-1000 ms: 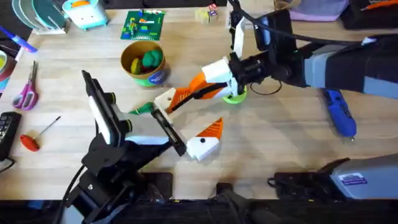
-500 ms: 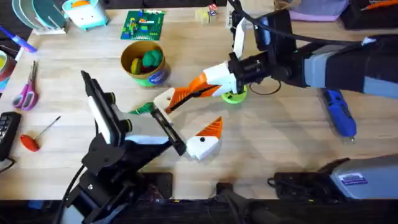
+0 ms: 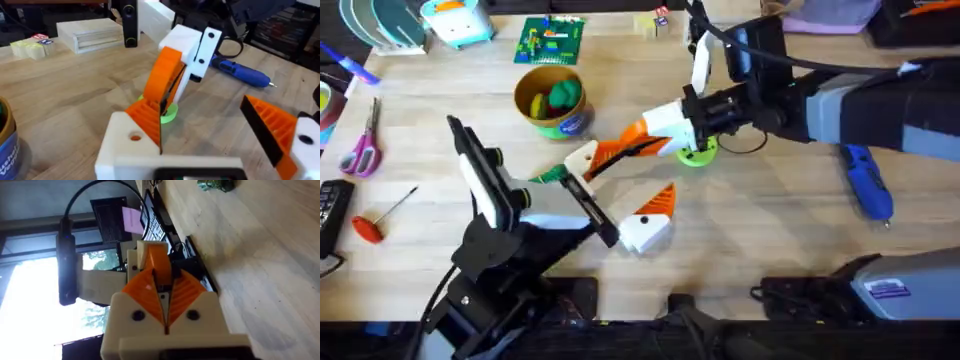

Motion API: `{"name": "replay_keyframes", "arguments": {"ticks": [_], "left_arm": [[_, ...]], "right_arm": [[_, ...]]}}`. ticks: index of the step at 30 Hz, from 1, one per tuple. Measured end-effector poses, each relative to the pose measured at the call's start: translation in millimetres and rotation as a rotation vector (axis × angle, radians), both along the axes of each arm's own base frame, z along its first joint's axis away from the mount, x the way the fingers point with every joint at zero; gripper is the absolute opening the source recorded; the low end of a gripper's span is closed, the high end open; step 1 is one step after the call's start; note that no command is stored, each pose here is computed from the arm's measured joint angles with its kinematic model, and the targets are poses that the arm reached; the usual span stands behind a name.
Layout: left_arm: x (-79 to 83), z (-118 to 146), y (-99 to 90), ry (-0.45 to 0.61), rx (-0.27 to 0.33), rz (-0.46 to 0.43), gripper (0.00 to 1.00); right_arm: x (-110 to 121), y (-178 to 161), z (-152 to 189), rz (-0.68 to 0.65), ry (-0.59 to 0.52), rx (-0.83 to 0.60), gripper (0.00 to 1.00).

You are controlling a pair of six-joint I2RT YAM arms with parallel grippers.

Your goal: Pick up the gripper from the table and insert it into the empty holder that is missing its gripper. Then pick up a screw, insert it into the mounting hole, and use the screwdriver to tighten it. Finally, clean up the table by picking up the vegetable and placing it into the bucket.

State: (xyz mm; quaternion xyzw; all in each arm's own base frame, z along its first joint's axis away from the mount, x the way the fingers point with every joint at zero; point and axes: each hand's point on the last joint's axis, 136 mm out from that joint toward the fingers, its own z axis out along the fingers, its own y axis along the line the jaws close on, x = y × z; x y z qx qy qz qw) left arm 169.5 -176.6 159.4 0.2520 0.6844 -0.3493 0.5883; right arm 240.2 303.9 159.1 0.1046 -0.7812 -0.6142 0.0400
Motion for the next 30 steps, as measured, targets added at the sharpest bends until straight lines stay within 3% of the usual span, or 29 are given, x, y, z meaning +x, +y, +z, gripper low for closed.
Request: {"name": "replay_keyframes", "arguments": {"ticks": [9, 19, 24, 29, 30], "left_arm": [[0.1, 0.0, 0.1, 0.000, 0.000, 0.001, 0.993], [0.0, 0.2, 0.0, -0.006, 0.004, -0.001, 0.993], [0.0, 0.2, 0.0, -0.006, 0.004, -0.001, 0.993], [0.0, 0.2, 0.0, -0.006, 0.004, -0.001, 0.993], [0.0, 0.2, 0.0, -0.006, 0.004, -0.001, 0.993]], "right_arm": [[-0.4, -1.9, 2.0, 0.005, 0.016, 0.009, 0.133], [-1.1, -5.7, 5.0, 0.015, 0.032, 0.026, 0.409], [-2.7, -5.7, 6.3, 0.024, 0.036, 0.034, 0.601], [-1.4, -6.0, 5.5, 0.020, 0.023, 0.032, 0.950], [0.0, -6.3, 4.8, 0.014, 0.019, 0.028, 0.980]]}}
